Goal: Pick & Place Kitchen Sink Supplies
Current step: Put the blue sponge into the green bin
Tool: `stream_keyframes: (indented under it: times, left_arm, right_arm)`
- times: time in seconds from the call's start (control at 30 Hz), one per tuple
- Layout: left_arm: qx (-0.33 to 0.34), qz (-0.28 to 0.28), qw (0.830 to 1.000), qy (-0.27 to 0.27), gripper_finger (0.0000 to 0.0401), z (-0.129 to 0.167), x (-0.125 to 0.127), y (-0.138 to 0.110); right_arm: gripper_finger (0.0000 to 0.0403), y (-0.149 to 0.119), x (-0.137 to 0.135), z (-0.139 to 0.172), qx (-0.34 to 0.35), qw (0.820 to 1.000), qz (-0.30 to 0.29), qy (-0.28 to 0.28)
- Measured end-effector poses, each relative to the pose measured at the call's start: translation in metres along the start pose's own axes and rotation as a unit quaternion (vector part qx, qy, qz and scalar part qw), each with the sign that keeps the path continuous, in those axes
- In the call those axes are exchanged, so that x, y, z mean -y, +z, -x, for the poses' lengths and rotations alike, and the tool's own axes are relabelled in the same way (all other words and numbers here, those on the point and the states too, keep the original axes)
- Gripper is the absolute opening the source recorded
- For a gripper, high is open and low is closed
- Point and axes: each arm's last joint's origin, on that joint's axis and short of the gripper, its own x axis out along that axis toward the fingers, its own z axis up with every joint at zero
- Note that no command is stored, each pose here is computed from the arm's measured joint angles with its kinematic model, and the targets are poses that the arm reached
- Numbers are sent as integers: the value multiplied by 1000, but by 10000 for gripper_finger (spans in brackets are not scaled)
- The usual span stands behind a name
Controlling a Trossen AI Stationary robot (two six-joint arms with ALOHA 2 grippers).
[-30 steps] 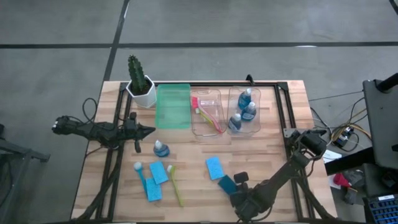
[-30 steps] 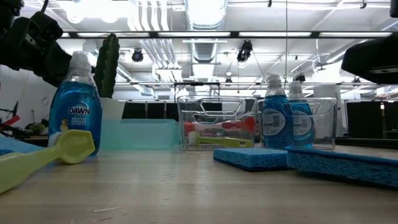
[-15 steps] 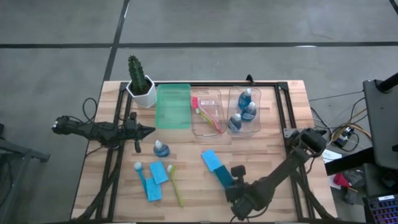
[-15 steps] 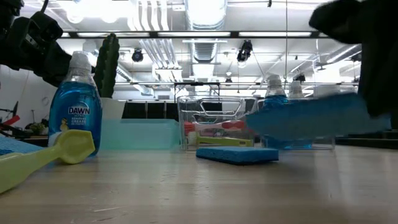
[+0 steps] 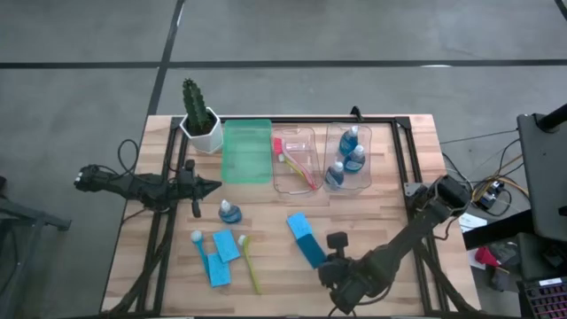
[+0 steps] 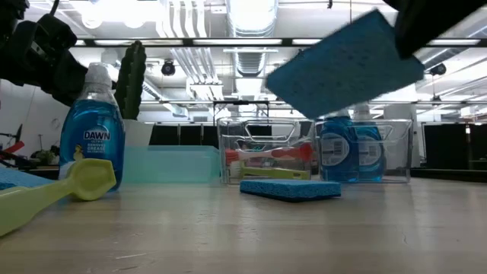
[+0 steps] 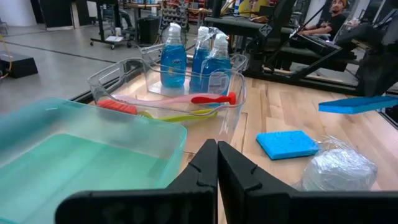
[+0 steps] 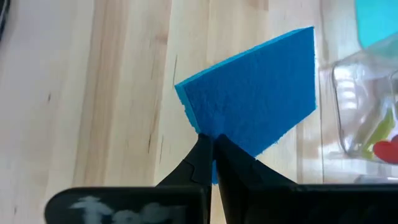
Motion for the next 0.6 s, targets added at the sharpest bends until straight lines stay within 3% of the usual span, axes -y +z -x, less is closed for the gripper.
stream_keyframes:
  times: [0.3, 0.6]
  left_arm:
    - [0, 0, 1000, 0, 5, 0, 0, 0]
    - [10, 12, 1000, -2, 5, 0, 0, 2]
  right_arm:
    - [8, 27, 8, -1, 64, 997, 23, 22]
    - [8, 42, 19, 2, 81, 996, 29, 20]
